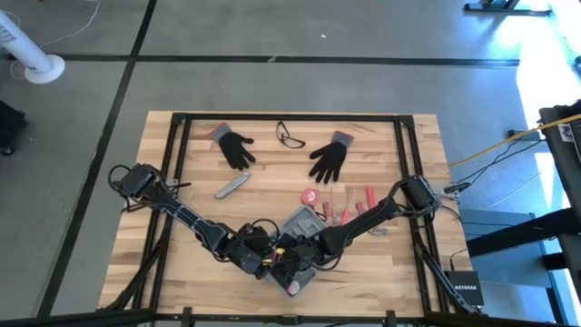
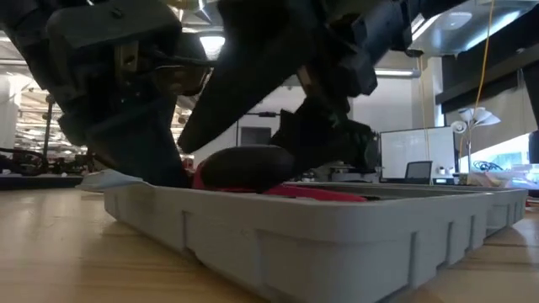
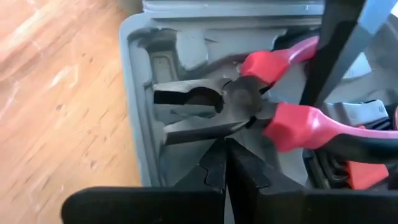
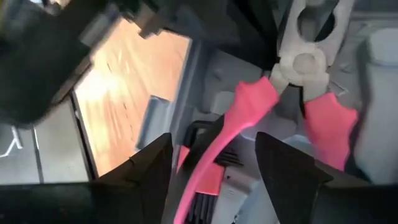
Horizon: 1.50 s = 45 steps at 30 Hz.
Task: Prefit tool cases
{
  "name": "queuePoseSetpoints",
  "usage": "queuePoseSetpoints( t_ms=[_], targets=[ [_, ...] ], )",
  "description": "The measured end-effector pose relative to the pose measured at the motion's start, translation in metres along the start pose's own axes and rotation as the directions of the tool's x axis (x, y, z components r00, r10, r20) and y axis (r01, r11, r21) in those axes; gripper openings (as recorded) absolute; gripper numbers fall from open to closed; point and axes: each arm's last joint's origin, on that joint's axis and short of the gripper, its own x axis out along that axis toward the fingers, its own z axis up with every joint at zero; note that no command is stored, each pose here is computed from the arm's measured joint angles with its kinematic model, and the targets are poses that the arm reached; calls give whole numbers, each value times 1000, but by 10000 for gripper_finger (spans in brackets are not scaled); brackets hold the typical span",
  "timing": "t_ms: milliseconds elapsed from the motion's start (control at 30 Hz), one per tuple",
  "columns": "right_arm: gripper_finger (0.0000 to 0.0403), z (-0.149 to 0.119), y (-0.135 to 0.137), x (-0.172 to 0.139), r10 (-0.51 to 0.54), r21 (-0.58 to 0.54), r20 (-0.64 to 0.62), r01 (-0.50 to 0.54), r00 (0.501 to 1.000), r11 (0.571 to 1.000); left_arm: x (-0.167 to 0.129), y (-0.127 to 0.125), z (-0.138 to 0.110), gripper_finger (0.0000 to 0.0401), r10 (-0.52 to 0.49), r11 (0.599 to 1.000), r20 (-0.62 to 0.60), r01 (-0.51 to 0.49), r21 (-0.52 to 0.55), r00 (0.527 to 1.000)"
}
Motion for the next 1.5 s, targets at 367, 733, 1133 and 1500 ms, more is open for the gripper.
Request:
queuePoseSetpoints(
  t_ms=[367,733,1133,1500],
  targets=[
    [211,8,6,4,-82,-21,-34,82,996,996,-28,0,-2,0,29,909,-59,-2,416,998],
    [133,7,2,5,-122,23,-31,123,992,992,-65,-1,-12,0,73,864,-67,-29,503,995],
    [26,10,6,6,-101,127,4,100,995,987,-77,-6,-31,0,96,923,-19,-82,375,995],
    [26,35,36,-25,-101,-37,-49,99,994,994,-86,-4,-44,0,146,910,-15,-128,395,989]
  ],
)
